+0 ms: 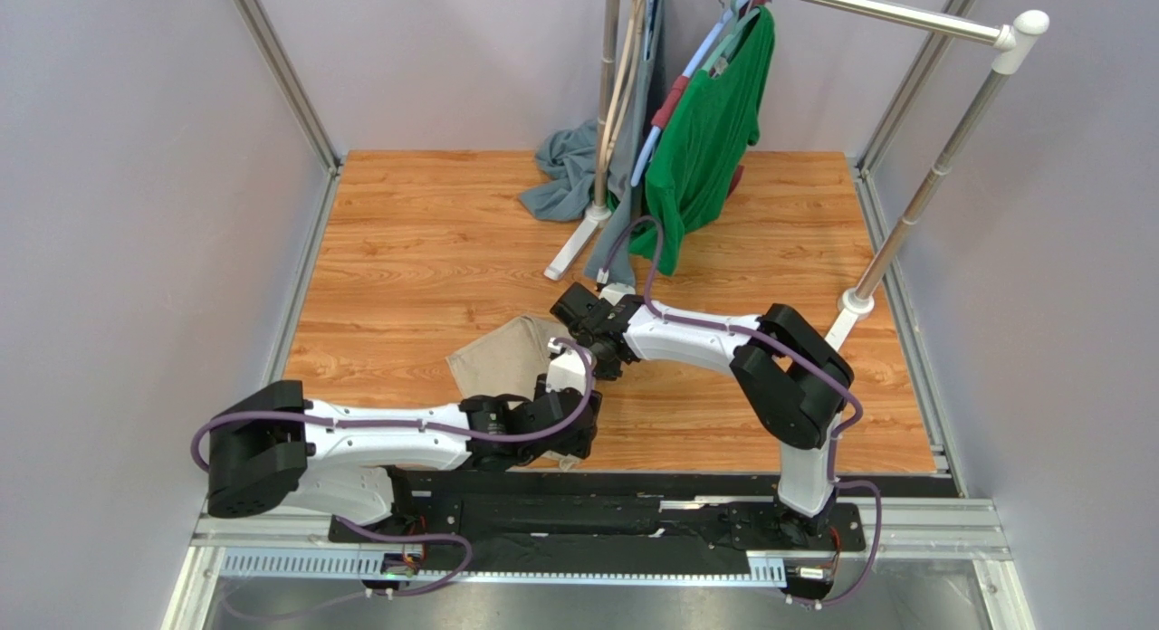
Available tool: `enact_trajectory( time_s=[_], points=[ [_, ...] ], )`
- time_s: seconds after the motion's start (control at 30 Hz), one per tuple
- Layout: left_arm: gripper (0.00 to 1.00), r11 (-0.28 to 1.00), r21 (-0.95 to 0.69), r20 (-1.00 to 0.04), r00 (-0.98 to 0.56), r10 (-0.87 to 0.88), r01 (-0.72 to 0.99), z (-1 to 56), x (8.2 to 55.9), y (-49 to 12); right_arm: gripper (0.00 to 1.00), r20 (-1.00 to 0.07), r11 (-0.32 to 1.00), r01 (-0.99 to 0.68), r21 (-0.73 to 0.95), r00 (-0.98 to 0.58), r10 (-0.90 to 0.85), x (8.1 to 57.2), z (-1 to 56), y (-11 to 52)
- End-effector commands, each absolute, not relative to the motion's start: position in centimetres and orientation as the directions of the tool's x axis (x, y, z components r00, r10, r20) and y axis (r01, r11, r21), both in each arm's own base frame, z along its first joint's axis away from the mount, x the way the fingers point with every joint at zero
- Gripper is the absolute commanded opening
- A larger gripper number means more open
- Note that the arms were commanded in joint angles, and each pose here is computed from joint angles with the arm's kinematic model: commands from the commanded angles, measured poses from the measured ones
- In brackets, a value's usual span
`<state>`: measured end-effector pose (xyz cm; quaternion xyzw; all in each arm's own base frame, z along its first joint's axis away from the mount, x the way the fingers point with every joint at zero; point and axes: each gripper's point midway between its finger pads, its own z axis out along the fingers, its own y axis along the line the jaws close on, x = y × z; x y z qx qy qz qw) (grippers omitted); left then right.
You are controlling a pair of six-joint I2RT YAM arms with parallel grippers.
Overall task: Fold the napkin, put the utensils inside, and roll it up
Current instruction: Roll the napkin with the utensil
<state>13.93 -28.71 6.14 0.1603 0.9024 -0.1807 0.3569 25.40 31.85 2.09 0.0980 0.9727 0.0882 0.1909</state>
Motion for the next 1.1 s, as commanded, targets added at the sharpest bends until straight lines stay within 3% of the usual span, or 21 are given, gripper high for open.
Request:
enact_trajectory(
  time_s=[0.0, 1.07],
  points=[
    [0.61, 0.856, -0.286, -0.724, -0.683, 0.102, 0.431, 8.4, 13.8, -31.3, 0.15, -0.333, 0.978, 0.163, 0.128, -0.922, 0.197, 24.6, -1.7, 30.4],
    [0.62, 0.95, -0.177, -0.651, -0.754, 0.084, 0.259, 3.2, 13.9, -28.1, 0.14, -0.326, 0.98, 0.158, 0.123, -0.926, 0.19, 24.4, -1.9, 30.2]
  ],
)
